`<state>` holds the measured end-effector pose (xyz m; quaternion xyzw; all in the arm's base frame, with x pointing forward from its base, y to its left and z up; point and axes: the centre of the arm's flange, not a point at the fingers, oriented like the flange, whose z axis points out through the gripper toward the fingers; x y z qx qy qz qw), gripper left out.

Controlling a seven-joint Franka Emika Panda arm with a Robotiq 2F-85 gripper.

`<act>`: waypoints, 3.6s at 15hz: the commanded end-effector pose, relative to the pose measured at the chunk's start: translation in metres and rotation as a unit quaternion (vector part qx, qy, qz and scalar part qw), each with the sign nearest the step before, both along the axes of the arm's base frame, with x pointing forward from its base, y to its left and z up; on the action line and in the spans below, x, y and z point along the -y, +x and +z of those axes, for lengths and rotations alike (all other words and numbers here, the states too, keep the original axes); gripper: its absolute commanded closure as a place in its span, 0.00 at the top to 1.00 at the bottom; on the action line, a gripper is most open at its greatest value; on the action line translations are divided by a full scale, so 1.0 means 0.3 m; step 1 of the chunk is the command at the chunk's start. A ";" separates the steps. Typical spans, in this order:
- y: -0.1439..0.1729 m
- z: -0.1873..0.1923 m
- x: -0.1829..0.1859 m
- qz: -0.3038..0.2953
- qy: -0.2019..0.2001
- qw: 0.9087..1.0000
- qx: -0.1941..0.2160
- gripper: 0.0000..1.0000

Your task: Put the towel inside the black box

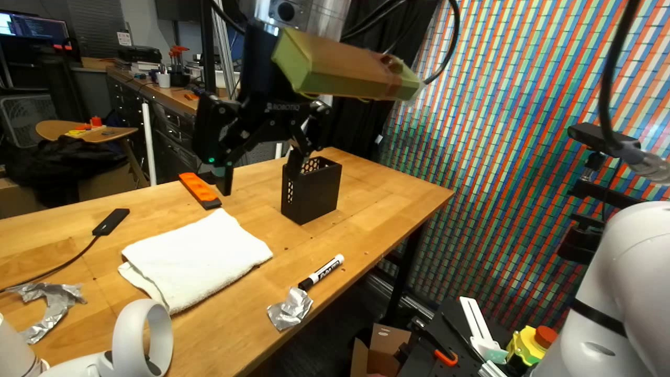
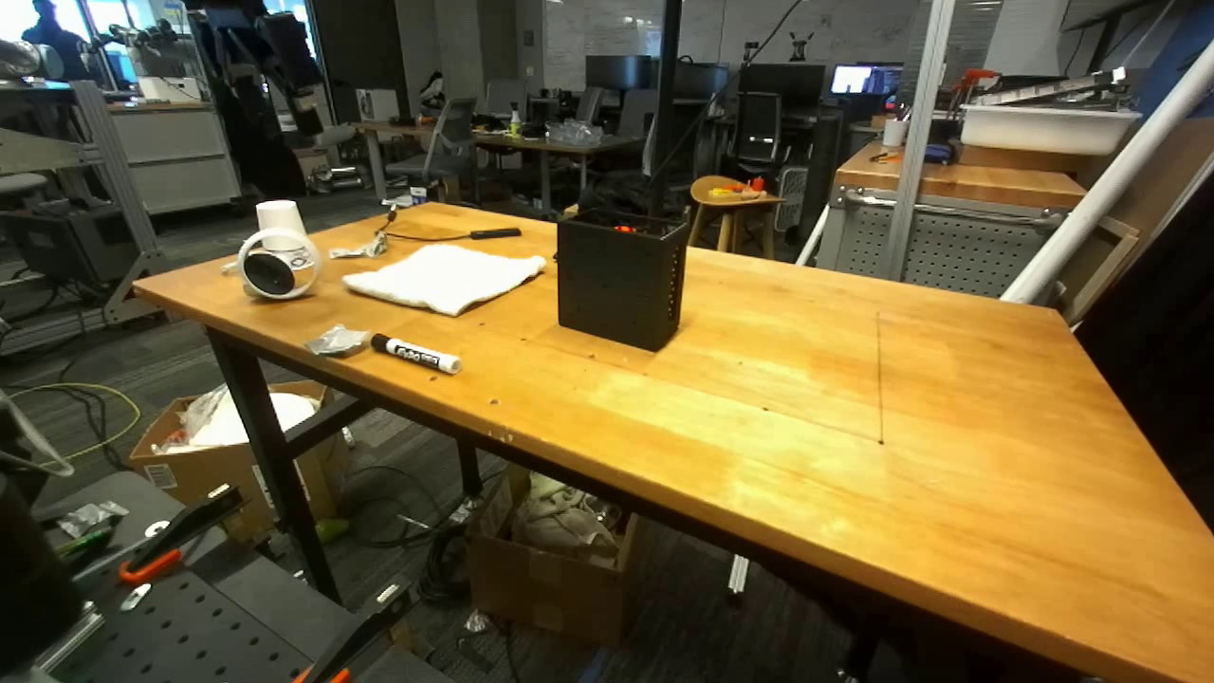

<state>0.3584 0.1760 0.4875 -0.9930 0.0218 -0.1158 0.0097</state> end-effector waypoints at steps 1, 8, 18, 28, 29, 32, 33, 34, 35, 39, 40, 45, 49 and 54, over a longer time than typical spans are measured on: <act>0.187 0.018 -0.101 0.051 -0.007 0.998 0.019 1.00; 0.474 -0.090 -0.223 0.111 -0.019 0.992 0.047 1.00; 0.714 -0.563 -0.168 0.216 -0.030 0.975 0.038 1.00; 0.753 -0.819 -0.064 0.302 -0.046 0.952 0.005 0.59; 0.749 -0.800 -0.053 0.302 -0.048 0.952 0.007 0.51; 0.743 -0.722 -0.021 0.303 -0.051 0.952 0.013 0.29; 0.744 -0.692 -0.010 0.301 -0.051 0.952 0.015 0.20; 0.744 -0.657 -0.001 0.299 -0.052 0.953 0.019 0.13; 0.744 -0.616 0.011 0.295 -0.054 0.954 0.022 0.05; 0.756 -0.461 0.091 0.274 -0.063 0.959 0.028 0.03; 0.763 -0.422 0.125 0.268 -0.064 0.961 0.028 0.03; 0.837 -0.221 0.417 0.229 -0.069 0.970 0.051 0.03; 0.869 -0.132 0.685 0.199 -0.094 0.975 0.027 0.03; 0.801 -0.152 0.922 0.174 -0.132 0.976 -0.024 0.03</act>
